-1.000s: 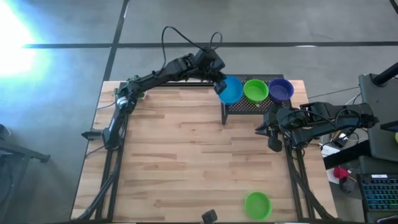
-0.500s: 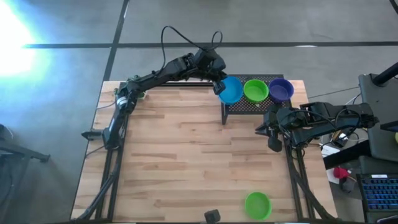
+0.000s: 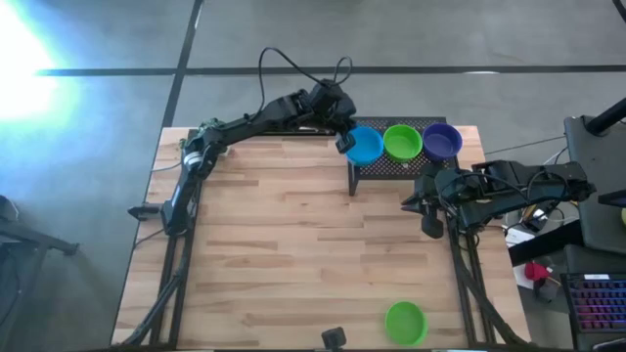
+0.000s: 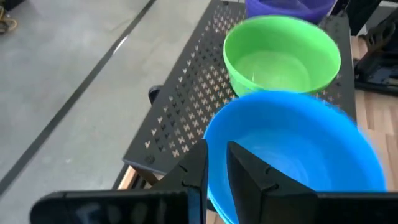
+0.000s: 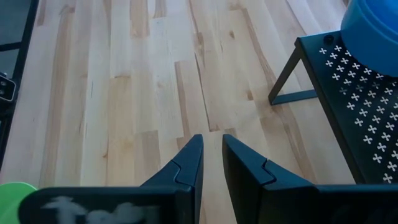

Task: Pick & Place Mini bowls
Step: Stack the blue bowl on the stacked blue bowls on the shelf, then stack the green bowl on the stacked green bowls on the shelf

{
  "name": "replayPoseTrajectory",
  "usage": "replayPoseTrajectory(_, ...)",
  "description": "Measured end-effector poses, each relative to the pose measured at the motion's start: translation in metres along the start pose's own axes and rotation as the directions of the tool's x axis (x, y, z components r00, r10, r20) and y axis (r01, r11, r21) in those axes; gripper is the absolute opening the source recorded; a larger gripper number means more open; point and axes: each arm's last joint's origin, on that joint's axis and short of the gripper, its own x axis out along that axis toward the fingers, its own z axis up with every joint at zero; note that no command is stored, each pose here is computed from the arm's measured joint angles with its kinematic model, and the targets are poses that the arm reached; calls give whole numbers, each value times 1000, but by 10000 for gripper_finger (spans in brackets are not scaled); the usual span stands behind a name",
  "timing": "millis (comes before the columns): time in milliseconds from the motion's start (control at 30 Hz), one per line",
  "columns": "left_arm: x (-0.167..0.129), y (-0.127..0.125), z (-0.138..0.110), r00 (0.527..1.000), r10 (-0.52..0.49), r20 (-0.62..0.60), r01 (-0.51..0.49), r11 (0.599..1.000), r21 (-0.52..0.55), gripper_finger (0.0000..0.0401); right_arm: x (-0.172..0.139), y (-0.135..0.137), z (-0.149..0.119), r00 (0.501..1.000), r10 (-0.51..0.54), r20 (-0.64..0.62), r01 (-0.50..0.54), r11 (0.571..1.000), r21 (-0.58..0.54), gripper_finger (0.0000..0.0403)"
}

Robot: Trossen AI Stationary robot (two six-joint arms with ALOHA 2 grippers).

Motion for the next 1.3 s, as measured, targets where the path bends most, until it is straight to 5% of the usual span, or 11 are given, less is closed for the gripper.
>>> replayPoseTrajectory(333,-45,-17,26,995,-25,99,15,995,94,48,0,1,-3,999,31,-39,-29,998,52,56)
replayPoseTrajectory(800,-115,-136,23,994,-113,-3,103,892,440,43,10,30,-23,972,163,-168,-173,984,-45,56)
replayPoseTrajectory(1033,-131,-186,12,980,-194,-39,186,842,507,43,22,57,-37,943,219,-250,-240,969,-56,56)
replayPoseTrajectory(1300,-135,-217,-3,985,-161,-62,170,842,511,43,42,89,-59,897,189,-399,-254,960,-117,56)
